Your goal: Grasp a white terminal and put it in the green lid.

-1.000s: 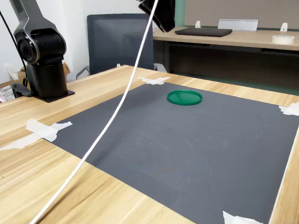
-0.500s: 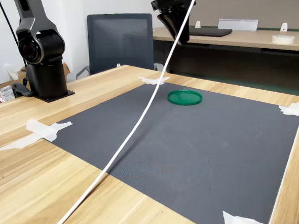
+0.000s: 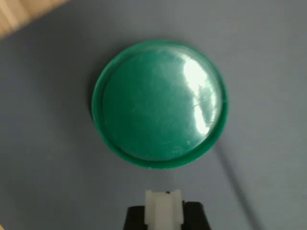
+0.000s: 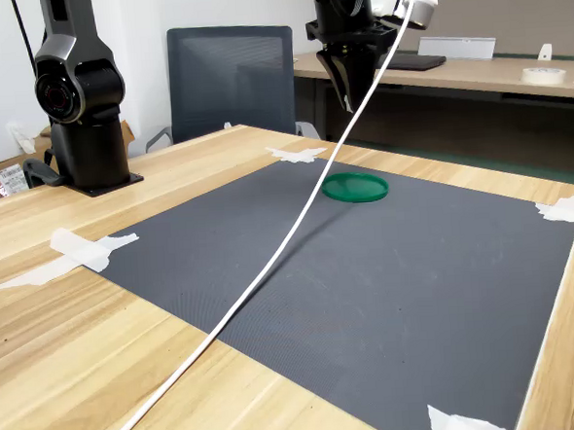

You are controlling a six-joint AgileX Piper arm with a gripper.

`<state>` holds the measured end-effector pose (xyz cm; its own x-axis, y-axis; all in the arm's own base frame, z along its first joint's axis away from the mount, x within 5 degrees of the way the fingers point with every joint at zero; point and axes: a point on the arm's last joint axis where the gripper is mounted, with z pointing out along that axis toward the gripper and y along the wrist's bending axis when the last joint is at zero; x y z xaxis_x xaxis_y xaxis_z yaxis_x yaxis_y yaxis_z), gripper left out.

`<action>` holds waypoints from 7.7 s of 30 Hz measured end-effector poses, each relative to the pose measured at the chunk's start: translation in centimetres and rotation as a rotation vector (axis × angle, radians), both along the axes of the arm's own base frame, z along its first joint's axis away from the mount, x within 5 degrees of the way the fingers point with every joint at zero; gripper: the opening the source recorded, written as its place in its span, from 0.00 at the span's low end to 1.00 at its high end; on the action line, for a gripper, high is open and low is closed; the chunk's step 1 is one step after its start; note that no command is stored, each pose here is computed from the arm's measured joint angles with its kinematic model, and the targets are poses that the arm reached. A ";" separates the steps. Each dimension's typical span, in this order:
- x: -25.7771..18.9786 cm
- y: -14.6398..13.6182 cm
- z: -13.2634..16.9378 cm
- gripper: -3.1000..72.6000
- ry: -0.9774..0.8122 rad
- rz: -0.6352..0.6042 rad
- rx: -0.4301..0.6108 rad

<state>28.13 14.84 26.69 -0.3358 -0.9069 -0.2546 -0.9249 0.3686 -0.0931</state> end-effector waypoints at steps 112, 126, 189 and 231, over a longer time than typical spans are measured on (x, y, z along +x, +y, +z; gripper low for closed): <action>-4.8 -1.3 -6.3 0.62 -0.102 -0.256 0.057; -4.2 -0.9 -8.2 0.62 -0.010 -0.259 -0.008; 0.1 1.1 -2.5 0.37 -0.079 -0.090 -0.076; 0.8 2.3 -6.2 0.60 0.032 0.062 -0.087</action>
